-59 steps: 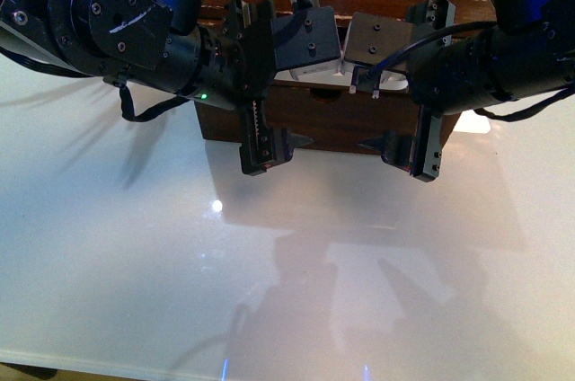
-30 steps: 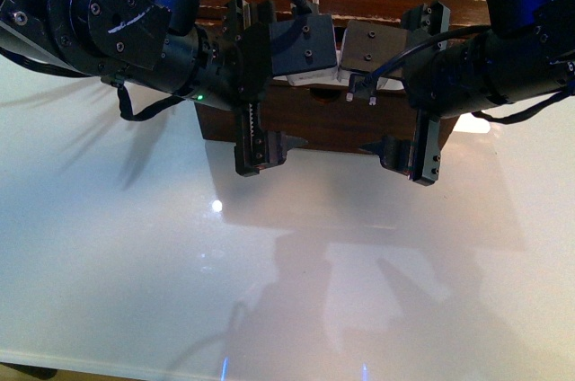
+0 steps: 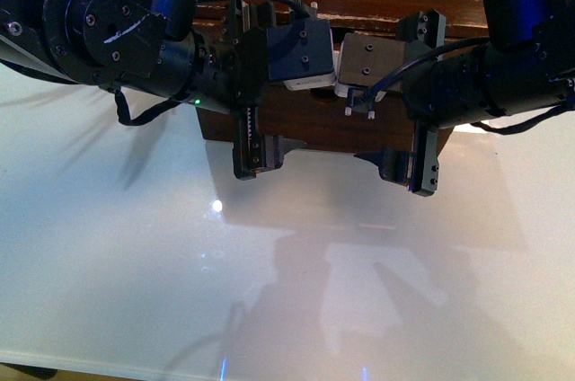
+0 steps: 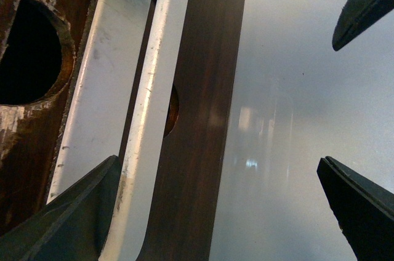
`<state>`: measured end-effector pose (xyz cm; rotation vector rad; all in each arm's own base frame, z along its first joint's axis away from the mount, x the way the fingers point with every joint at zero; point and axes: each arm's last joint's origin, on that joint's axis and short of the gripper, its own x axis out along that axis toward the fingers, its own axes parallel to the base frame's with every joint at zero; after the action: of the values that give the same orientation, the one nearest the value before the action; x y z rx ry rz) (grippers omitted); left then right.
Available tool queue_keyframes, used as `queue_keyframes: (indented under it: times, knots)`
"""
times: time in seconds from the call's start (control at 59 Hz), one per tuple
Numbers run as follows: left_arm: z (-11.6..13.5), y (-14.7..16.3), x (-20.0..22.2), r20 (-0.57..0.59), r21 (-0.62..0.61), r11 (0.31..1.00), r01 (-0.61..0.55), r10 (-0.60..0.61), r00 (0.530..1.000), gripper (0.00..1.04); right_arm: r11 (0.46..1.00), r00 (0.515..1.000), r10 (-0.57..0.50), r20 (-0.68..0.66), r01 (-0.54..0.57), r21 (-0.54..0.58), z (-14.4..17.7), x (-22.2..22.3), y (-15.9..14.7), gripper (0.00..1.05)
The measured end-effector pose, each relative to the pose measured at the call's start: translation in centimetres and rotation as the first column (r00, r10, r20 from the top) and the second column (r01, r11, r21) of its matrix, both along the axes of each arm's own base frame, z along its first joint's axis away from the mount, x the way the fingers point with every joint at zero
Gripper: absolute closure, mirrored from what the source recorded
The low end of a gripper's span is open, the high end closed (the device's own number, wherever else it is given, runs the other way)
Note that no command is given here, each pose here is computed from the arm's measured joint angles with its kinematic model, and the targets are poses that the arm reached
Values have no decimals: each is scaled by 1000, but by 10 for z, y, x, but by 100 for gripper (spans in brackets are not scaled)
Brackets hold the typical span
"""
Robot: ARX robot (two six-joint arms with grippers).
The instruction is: Open drawer
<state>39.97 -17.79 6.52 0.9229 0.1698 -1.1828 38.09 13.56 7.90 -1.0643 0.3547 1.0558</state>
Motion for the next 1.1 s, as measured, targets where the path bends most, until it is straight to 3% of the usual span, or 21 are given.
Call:
queue_keyframes:
  times: [1.102]
  knots:
    - [-4, 12, -47, -7, -7, 1000, 4, -4, 1000, 8, 998, 998, 54, -33, -53, 20, -12, -45, 16, 9]
